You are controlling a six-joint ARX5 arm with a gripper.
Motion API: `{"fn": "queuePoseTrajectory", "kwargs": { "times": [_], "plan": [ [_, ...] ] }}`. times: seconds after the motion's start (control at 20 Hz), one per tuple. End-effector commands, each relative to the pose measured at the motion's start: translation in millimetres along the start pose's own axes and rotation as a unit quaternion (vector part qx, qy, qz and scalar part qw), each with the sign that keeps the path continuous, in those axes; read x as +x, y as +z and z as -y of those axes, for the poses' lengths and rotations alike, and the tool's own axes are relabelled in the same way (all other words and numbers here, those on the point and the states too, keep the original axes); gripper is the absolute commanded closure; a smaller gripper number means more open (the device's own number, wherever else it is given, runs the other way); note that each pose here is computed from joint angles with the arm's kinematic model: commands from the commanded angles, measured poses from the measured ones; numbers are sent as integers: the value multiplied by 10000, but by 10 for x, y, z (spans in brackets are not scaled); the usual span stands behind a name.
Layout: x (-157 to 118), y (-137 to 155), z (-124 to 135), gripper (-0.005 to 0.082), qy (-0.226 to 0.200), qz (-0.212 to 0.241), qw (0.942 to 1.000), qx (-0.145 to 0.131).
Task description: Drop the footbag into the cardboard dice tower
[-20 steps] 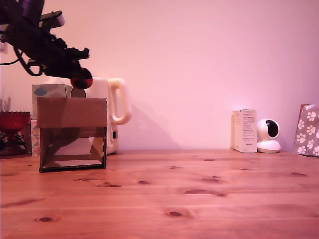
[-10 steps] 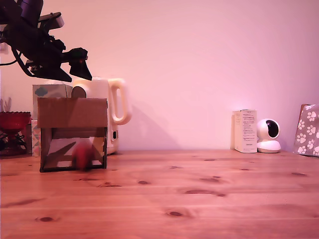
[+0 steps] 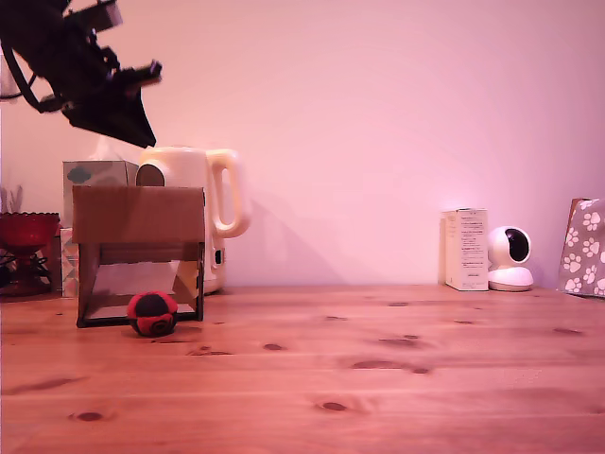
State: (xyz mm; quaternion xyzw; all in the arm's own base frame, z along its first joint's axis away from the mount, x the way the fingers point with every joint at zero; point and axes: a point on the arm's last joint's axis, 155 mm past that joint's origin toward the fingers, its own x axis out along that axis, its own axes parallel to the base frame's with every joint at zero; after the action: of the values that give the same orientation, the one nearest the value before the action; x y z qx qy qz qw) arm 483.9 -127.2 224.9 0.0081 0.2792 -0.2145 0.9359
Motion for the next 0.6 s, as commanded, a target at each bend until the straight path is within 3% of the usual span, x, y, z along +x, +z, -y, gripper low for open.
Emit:
{"fn": "queuePoseTrajectory", "kwargs": {
  "times": [0.0, 0.3, 0.55],
  "plan": [
    [24, -124, 75, 793, -143, -220, 9996, -55],
    [11, -444, 214, 793, -385, -452, 9982, -110],
    [-46, -751, 368, 793, -667, -370, 9969, -211]
  ]
}}
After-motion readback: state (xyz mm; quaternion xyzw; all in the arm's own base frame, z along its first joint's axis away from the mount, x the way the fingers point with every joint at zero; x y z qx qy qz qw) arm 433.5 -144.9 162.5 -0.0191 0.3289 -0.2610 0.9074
